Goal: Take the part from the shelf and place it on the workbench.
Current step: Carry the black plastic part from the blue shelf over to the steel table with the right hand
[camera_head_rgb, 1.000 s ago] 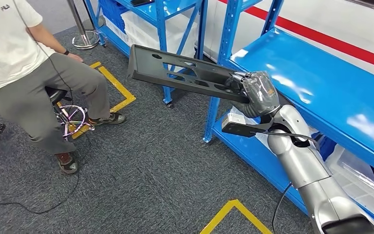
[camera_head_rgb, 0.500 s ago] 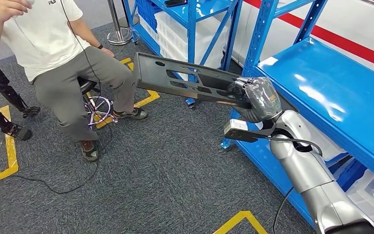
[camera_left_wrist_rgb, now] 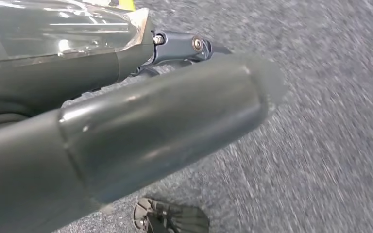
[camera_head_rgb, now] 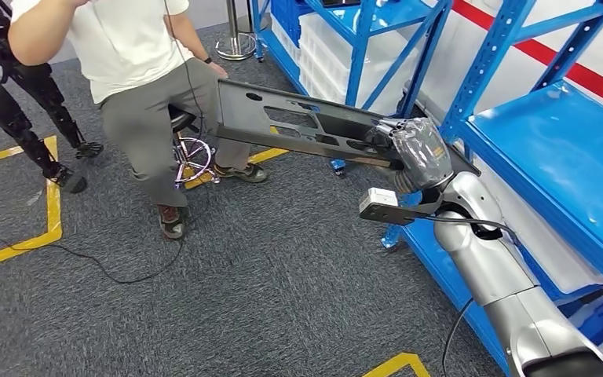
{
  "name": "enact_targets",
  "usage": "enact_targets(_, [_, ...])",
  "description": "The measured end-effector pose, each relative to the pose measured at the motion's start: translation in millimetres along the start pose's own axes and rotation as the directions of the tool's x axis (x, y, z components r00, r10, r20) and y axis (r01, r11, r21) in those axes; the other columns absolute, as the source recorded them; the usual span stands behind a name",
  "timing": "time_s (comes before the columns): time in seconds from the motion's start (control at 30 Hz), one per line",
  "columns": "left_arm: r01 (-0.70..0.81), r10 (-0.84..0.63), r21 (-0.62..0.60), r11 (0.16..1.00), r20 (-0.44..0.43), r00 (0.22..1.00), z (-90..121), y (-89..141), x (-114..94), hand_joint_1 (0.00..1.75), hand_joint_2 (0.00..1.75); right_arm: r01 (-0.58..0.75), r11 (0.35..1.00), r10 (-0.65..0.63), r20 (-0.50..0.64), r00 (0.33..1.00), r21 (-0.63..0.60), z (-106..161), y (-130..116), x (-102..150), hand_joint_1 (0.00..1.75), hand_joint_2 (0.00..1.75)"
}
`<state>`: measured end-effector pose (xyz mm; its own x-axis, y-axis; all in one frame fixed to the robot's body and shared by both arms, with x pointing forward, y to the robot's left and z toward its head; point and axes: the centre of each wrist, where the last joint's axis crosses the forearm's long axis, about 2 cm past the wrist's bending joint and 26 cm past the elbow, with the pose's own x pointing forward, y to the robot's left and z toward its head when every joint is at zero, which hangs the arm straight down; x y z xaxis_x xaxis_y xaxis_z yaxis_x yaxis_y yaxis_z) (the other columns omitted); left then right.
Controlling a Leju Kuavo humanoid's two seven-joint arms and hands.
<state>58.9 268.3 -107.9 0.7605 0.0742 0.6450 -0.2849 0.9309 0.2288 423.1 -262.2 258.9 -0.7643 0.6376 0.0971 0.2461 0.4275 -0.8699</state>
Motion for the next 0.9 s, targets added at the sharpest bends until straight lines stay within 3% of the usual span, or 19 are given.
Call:
enact_targets(0.27, [0.004,-0.004,-0.009,1.000,0.004,1.000,0,0,1,0.00,0.00,0.000,1.000,0.000,-0.024,1.000,0.020,12,5,-2,1.66,1.75])
enact_targets(0.9, [0.013,-0.013,-0.007,1.000,0.005,1.000,-1,2,0,0.00,0.00,-0.009,1.000,0.009,-0.008,1.000,0.005,6,2,4,1.66,1.75])
